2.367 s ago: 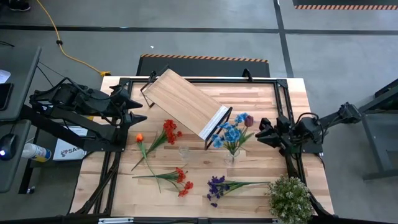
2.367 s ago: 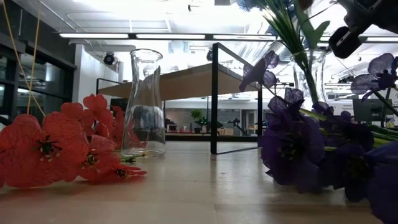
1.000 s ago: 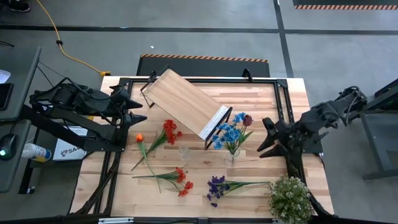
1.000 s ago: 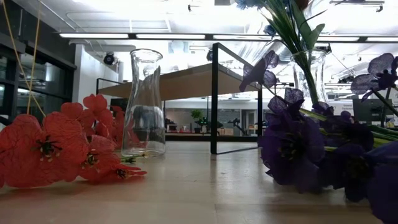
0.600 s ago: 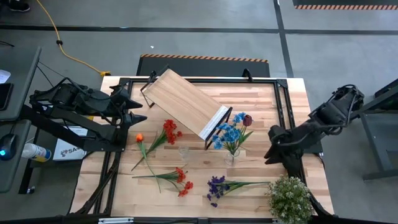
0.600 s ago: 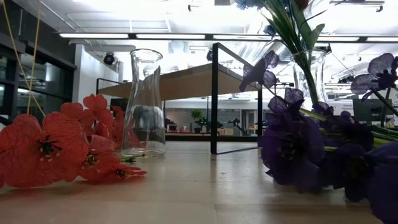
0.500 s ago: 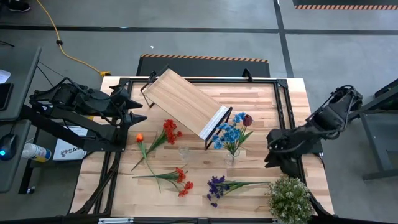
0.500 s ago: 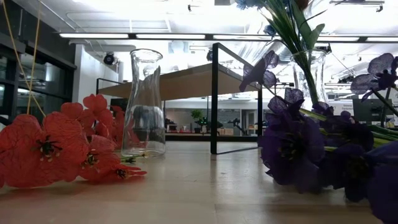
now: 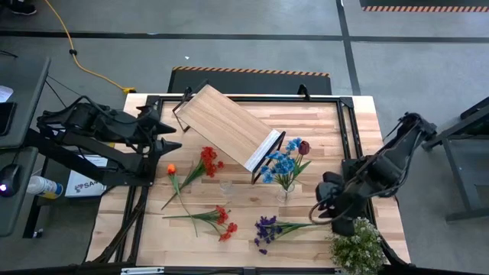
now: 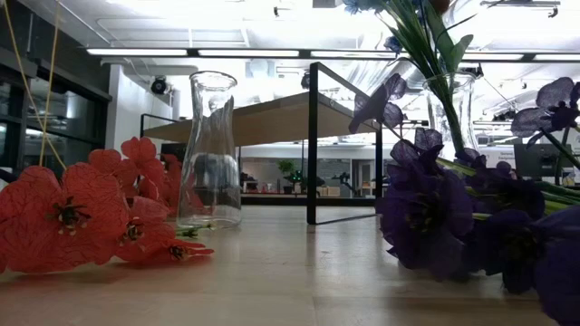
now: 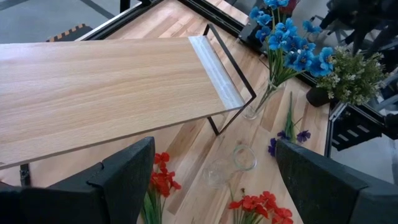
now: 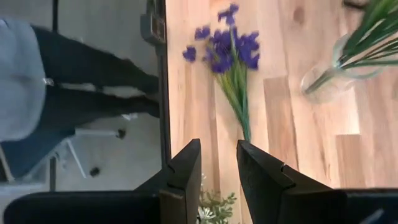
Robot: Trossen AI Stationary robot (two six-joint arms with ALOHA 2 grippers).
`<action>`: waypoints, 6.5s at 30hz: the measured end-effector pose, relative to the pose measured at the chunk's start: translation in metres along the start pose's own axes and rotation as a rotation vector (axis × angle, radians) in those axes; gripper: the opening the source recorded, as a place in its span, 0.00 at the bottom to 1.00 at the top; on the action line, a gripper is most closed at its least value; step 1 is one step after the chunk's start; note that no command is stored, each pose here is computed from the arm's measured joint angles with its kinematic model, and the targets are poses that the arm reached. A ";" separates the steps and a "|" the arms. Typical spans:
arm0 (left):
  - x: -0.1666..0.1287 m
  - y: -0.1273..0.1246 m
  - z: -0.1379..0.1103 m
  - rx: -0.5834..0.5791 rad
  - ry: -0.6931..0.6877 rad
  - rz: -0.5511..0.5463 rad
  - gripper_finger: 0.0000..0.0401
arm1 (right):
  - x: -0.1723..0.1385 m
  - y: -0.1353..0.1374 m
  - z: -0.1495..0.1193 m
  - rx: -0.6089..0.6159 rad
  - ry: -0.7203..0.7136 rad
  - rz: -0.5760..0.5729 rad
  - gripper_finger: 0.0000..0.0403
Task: Pick and place flowers into a vace then onto a shelf
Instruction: Put the violet flowers into the right transparent vase
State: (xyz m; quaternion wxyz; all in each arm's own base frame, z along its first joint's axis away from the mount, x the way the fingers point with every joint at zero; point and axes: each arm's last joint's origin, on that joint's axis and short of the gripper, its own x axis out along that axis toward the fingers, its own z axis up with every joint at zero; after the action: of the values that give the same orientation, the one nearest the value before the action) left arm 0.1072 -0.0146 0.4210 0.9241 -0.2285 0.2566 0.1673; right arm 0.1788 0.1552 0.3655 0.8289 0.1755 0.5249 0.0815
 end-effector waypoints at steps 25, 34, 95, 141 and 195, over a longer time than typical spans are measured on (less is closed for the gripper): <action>0.021 -0.012 0.000 0.026 0.076 0.013 0.92 | 0.096 0.019 -0.009 -0.043 0.284 -0.254 0.23; 0.021 -0.012 0.000 0.026 0.076 0.013 0.92 | 0.142 0.025 -0.010 -0.102 0.363 -0.265 0.23; 0.020 -0.013 -0.002 0.080 0.119 -0.042 0.92 | 0.245 -0.022 -0.041 0.060 0.357 -0.315 0.23; 0.020 -0.014 -0.001 0.078 0.117 -0.039 0.92 | 0.246 -0.025 -0.044 0.092 0.381 -0.326 0.02; 0.021 -0.013 -0.001 0.085 0.102 -0.020 0.92 | 0.171 0.040 0.034 0.029 0.069 -0.438 0.02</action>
State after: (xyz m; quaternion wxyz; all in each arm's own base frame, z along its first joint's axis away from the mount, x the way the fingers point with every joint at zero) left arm 0.1291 -0.0220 0.4133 0.9204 -0.1997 0.3078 0.1349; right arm 0.2855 0.2397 0.2501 0.8056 0.0663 0.5798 -0.1024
